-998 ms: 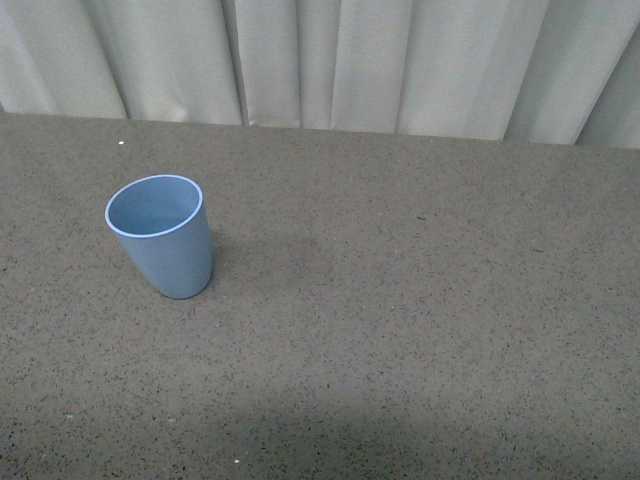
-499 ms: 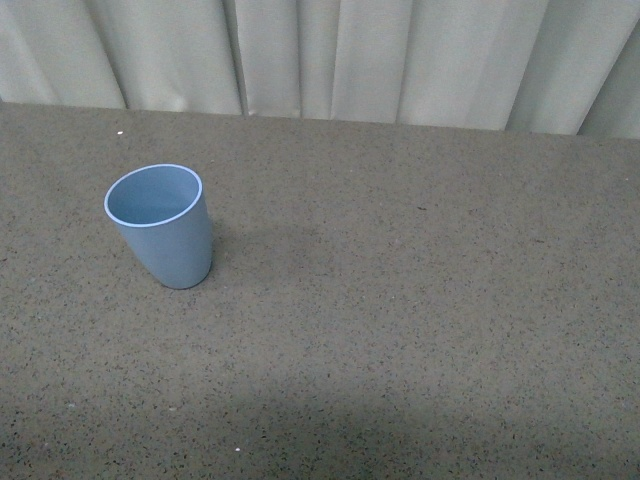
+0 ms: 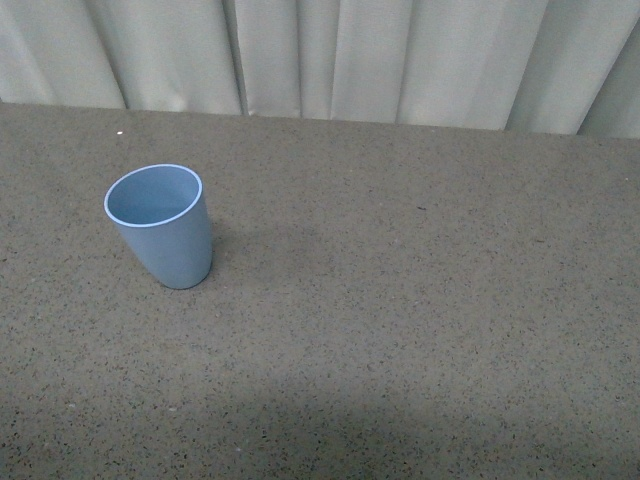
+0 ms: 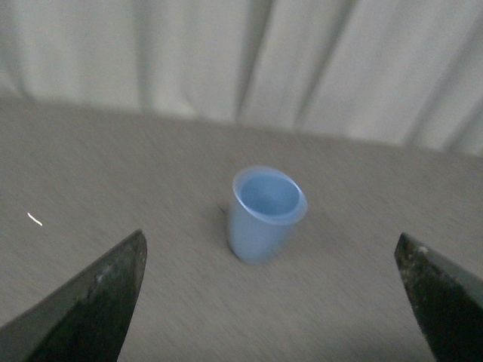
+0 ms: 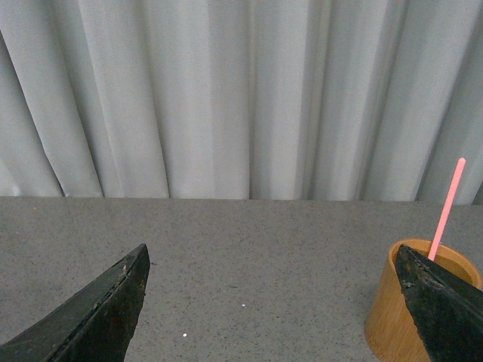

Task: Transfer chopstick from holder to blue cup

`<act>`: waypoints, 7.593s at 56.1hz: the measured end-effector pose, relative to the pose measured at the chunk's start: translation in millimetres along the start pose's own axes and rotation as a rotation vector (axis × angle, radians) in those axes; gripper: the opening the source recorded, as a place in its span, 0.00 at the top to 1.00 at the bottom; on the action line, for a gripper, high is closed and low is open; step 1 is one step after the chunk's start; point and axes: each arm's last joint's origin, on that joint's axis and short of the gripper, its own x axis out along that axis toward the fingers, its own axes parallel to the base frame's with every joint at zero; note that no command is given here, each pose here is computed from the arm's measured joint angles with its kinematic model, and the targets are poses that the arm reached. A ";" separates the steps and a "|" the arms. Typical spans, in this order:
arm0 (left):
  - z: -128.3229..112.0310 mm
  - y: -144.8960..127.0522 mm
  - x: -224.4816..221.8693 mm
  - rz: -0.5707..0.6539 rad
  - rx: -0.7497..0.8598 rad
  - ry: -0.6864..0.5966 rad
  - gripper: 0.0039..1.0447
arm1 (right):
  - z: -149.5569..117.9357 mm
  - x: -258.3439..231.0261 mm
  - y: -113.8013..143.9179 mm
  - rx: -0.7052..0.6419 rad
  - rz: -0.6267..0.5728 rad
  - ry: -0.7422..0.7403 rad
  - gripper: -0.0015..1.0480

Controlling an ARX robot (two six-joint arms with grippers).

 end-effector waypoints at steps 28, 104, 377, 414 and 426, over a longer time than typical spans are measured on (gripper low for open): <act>14.4 -11.3 61.7 -0.016 -0.522 0.401 0.06 | 0.0 0.0 -0.1 0.000 0.000 0.000 0.09; -25.9 -43.4 186.5 0.195 -0.472 0.627 0.06 | 0.0 0.0 -0.1 0.000 0.000 0.000 0.09; -54.0 -221.9 264.6 -0.019 -0.430 0.792 0.37 | 0.0 0.0 -0.1 0.000 0.000 0.000 0.09; -45.4 -239.1 263.2 -0.059 -0.419 0.780 0.06 | 0.0 0.0 -0.1 0.000 0.000 0.000 0.09; -44.5 -237.0 264.5 -0.055 -0.423 0.777 0.06 | 0.0 0.0 -0.1 0.000 0.001 0.000 0.09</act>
